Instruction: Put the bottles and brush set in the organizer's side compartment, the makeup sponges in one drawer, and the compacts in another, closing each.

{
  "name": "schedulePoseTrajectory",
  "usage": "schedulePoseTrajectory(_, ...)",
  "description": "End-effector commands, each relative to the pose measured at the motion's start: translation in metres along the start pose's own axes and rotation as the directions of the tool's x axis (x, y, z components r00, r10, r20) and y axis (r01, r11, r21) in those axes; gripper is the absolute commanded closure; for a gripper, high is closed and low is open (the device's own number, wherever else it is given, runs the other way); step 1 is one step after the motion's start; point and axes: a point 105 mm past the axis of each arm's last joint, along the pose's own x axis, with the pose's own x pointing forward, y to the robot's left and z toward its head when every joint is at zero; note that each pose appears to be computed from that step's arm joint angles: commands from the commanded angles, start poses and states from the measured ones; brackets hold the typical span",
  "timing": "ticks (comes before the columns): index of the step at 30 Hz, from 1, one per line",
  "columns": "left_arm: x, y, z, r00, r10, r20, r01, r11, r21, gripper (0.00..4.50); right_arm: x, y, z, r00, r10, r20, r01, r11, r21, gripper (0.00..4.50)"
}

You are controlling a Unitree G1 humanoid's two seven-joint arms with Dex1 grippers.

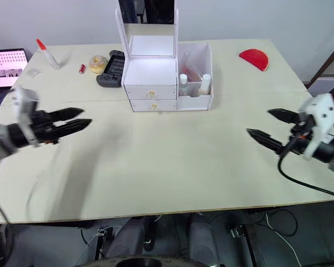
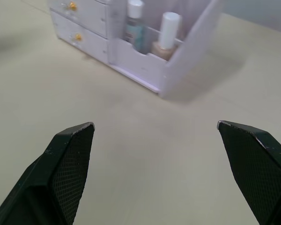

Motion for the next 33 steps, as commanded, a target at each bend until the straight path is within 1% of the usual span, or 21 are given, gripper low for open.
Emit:
schedulePoseTrajectory(1, -0.028, 0.004, 0.004, 0.998, 0.065, -0.022, -0.064, 0.997, 0.039, 0.05, -0.027, -0.017, 0.001, 0.998, -0.054, 0.010, 0.054, 0.998, -0.026, 0.00)
schedulePoseTrajectory(5, -0.054, 0.016, -0.004, 0.981, 0.185, -0.053, -0.181, 0.982, 0.060, 0.05, -0.045, -0.028, -0.020, 0.996, -0.083, -0.040, 0.084, 0.996, 0.020, 0.00)
schedulePoseTrajectory(9, -0.057, 0.017, -0.008, 0.974, 0.222, -0.049, -0.218, 0.973, 0.077, 0.05, -0.047, -0.032, -0.028, 0.995, -0.091, -0.044, 0.092, 0.995, 0.042, 0.00)
schedulePoseTrajectory(17, -0.060, 0.018, 0.000, 0.967, 0.256, -0.010, -0.255, 0.963, 0.083, 0.05, -0.041, -0.035, -0.030, 0.996, -0.072, -0.046, 0.074, 0.996, 0.042, 0.00)
schedulePoseTrajectory(23, -0.060, 0.018, 0.001, 0.964, 0.267, -0.011, -0.265, 0.961, 0.085, 0.05, -0.039, -0.037, -0.029, 0.997, -0.068, -0.042, 0.070, 0.997, 0.041, 0.00)
schedulePoseTrajectory(27, -0.058, 0.018, 0.004, 0.960, 0.279, 0.002, -0.278, 0.959, 0.060, 0.05, -0.038, -0.037, -0.028, 0.997, -0.068, -0.041, 0.070, 0.997, 0.039, 0.00)
schedulePoseTrajectory(33, -0.054, 0.017, 0.005, 0.960, 0.281, -0.003, -0.281, 0.959, 0.044, 0.05, -0.037, -0.036, -0.025, 0.998, -0.062, -0.033, 0.064, 0.997, 0.039, 0.00)
